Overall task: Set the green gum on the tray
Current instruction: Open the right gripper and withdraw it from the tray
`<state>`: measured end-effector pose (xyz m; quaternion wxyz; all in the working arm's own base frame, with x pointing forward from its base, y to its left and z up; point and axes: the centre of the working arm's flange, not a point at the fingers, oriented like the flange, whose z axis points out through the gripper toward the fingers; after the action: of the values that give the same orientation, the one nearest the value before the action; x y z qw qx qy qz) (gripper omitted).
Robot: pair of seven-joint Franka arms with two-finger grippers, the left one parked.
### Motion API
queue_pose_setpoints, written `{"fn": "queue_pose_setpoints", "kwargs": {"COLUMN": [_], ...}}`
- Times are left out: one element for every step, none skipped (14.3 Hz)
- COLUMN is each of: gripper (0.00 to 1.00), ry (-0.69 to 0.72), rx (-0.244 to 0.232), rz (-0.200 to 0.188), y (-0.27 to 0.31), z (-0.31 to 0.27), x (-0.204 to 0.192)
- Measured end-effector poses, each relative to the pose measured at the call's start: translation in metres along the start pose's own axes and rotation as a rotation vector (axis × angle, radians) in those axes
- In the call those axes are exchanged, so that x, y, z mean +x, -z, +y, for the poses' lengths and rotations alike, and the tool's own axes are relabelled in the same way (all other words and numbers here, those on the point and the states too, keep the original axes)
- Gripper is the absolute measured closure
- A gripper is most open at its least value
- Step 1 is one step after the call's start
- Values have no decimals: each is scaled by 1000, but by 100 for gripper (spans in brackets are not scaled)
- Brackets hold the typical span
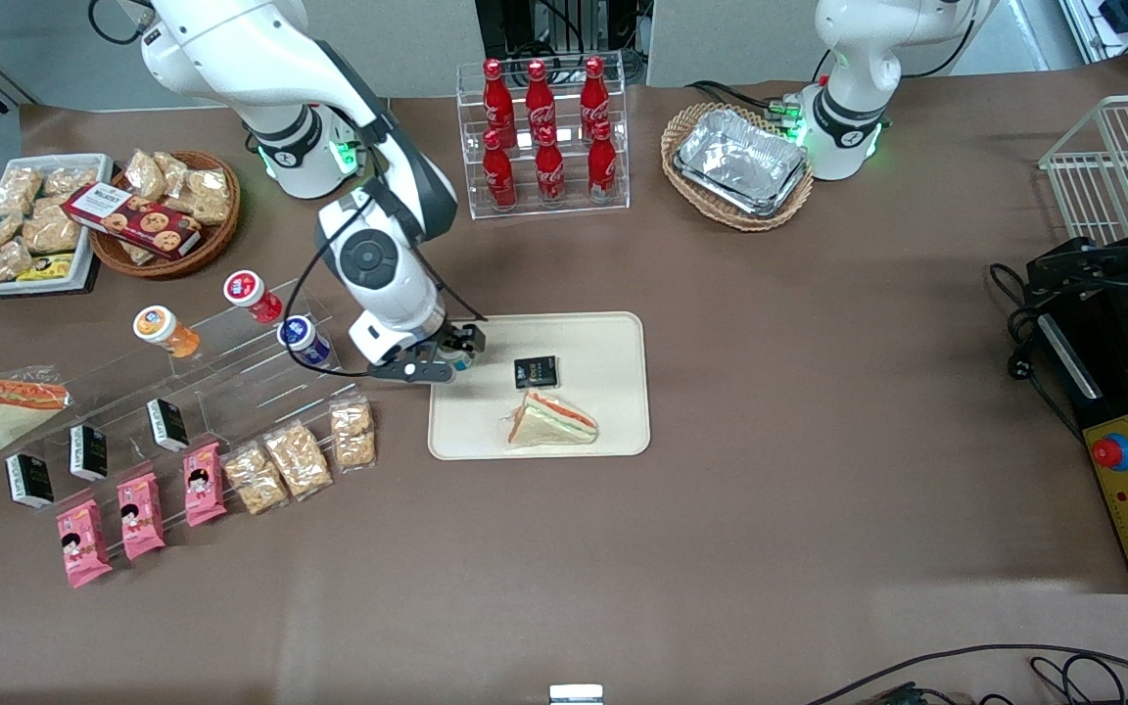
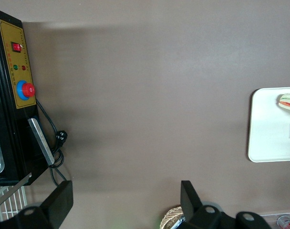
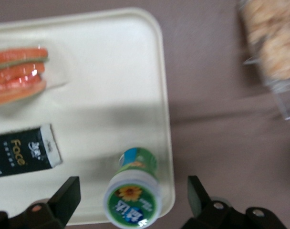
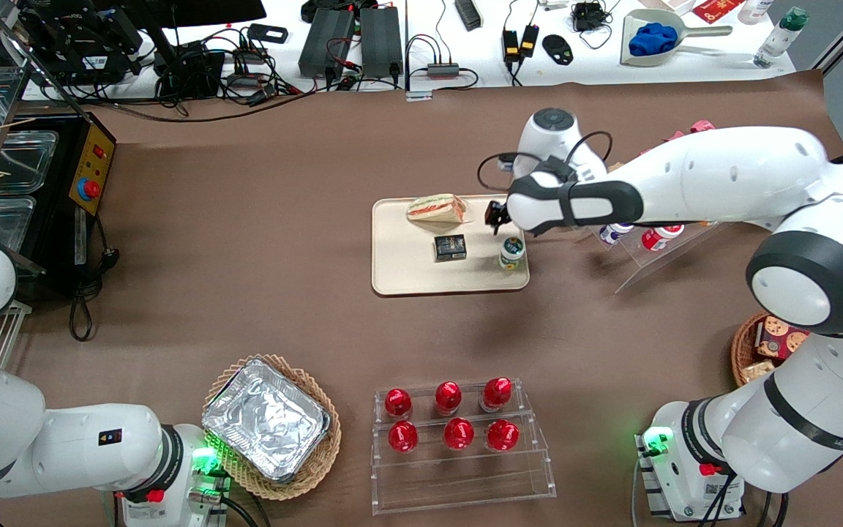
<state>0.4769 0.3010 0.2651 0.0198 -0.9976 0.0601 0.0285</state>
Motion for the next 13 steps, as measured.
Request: {"fn": "queue_pose_setpoints", "kwargs": {"gripper": [0,0,0,0,0,0,0,0,0,0,0,0,0], "ry": [7,28,53,77,100,123,143,160,164,156,142,123,105], "rx": [-1,-7,-13,-14,-12,-4,6,17,26,33,39,44,49], "rz": [-7,-28,-53,-79,-99,-110,-111,-105,-93,-83,-79,-71,-57], "y": [15,35,57,81,104,125,144,161,175,190,204,220,237], "z": [11,27,46,68,91,114,137,162,181,200,218,234,248], "x": [10,22,35,48,60,71,80,87,92,93,92,88,83]}}
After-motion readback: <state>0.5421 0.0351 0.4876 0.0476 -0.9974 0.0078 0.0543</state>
